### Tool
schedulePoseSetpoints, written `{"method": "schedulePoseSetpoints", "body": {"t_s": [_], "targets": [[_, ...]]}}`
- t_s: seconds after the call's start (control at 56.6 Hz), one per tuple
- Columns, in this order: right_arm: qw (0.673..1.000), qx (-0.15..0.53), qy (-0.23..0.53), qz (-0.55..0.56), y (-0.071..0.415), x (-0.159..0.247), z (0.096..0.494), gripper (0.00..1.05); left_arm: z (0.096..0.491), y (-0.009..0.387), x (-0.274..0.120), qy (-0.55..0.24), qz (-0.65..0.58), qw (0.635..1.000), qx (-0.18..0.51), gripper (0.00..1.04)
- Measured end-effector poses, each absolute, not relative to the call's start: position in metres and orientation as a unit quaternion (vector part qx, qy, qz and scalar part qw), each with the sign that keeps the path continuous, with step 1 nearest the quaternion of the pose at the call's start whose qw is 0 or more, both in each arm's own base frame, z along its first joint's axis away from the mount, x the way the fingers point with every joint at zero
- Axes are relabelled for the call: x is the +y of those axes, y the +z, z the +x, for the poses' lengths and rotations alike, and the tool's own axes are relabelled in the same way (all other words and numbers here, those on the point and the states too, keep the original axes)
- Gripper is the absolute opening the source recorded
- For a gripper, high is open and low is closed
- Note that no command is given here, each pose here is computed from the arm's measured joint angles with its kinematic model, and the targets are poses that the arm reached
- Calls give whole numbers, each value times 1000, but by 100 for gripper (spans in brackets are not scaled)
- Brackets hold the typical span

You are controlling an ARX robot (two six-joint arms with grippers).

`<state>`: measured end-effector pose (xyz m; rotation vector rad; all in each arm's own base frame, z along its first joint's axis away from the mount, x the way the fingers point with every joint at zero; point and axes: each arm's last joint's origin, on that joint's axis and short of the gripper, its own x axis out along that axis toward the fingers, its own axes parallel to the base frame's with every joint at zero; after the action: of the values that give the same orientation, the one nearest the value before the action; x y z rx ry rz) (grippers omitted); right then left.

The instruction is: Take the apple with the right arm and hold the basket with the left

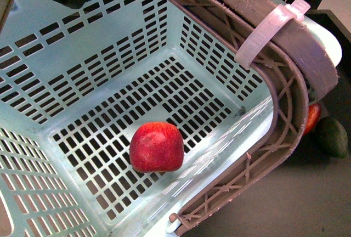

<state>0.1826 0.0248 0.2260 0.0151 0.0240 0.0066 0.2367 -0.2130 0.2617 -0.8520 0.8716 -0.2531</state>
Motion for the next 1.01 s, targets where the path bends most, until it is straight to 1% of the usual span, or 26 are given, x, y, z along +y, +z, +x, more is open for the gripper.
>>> {"method": "schedulePoseSetpoints", "body": {"t_s": [0.035, 0.088, 0.159, 0.23, 0.3, 0.336, 0.459, 0.954, 1.007], "targets": [[1000, 5, 2, 8, 224, 23, 179, 58, 237, 262, -213, -119, -399, 812, 408, 19], [1000, 1, 1, 5, 216, 19, 171, 44, 237, 262, -213, -119, -399, 812, 409, 19], [1000, 5, 2, 3, 207, 16, 165, 30, 237, 262, -213, -120, -399, 812, 409, 19], [1000, 6, 2, 3, 202, 13, 160, 20, 237, 262, -213, -120, -399, 812, 409, 19], [1000, 4, 6, 3, 197, 10, 154, 6, 237, 262, -213, -119, -399, 812, 409, 19], [1000, 4, 15, 0, 196, 8, 152, 2, 237, 262, -213, -119, -399, 812, 409, 19], [1000, 4, -2, 2, 190, 0, 146, 2, 237, 262, -213, -119, -399, 812, 409, 19], [1000, 4, 0, 2, 175, 0, 125, 2, 237, 262, -213, -120, -399, 812, 409, 19], [1000, -4, 1, 2, 171, 0, 123, 2, 237, 262, -213, -120, -399, 812, 409, 19]]}}
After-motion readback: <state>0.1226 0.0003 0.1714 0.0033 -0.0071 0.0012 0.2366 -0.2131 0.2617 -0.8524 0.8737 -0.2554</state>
